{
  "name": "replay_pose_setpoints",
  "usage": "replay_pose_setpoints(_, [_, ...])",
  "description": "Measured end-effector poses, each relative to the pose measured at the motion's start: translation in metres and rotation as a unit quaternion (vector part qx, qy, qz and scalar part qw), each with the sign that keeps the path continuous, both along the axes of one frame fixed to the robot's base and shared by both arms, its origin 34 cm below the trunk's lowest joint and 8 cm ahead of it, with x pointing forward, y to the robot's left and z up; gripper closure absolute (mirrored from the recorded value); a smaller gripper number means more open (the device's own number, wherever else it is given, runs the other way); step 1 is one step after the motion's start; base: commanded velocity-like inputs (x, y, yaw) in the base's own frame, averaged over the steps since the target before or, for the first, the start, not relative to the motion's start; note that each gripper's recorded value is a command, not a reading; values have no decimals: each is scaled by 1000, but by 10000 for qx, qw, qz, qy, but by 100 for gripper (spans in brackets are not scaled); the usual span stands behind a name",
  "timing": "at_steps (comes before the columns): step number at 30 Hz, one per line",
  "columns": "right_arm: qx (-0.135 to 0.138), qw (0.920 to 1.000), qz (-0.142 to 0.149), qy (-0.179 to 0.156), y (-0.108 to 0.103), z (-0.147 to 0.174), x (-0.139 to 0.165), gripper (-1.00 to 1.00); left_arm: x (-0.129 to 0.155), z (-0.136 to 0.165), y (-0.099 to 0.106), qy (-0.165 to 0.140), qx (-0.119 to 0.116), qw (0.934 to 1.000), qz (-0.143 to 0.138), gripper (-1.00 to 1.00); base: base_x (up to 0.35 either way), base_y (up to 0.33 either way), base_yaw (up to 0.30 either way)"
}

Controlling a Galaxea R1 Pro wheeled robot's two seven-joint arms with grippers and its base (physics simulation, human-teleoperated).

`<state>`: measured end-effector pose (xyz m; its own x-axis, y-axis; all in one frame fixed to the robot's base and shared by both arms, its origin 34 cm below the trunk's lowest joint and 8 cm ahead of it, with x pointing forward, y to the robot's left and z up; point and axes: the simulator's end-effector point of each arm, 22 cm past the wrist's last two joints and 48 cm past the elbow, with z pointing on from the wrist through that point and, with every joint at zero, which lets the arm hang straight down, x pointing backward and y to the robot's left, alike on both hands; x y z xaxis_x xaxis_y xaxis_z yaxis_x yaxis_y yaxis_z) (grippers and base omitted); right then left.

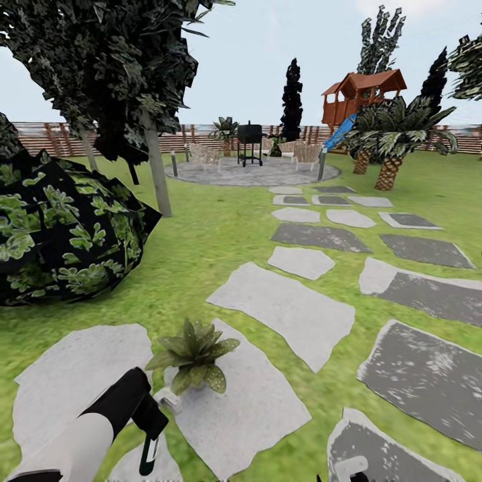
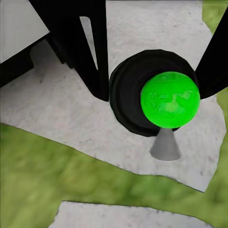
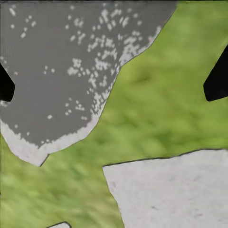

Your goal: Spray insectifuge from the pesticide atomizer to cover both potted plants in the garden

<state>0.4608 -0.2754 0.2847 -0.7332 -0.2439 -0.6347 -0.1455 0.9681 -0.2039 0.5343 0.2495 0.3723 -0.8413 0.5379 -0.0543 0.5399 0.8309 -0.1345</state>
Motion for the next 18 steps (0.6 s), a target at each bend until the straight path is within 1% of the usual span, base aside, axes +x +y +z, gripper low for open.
replay_pose_setpoints(6, [0, 10000, -2, -3, 0, 0, 0, -100, -1, -1, -1, 15, -8, 10000, -10, 100, -24, 34, -235])
replay_pose_setpoints(10, [0, 10000, -2, -1, 0, 0, 0, -100, -1, -1, -6, -1, -25, 10000, -22, 100, -1, 2, -68])
replay_pose_setpoints(12, [1, 10000, -2, -3, 0, 0, 0, -100, 4, -2, -7, -105, 94, 9999, -43, 100, 0, 0, -11])
replay_pose_setpoints(13, [1, 10000, -2, -4, 0, 0, 0, -100, 9, -3, -5, -220, 231, 9995, -30, 100, 0, 0, -5])
replay_pose_setpoints(15, [0, 10000, -3, -3, 0, 0, 0, -100, 15, -3, -2, -342, 383, 9987, 3, 100, 0, 0, -1])
replay_pose_setpoints(18, [0, 10000, -2, -3, 0, 0, 0, -100, 16, -3, 0, -375, 427, 9984, 23, 100, 0, 0, 0])
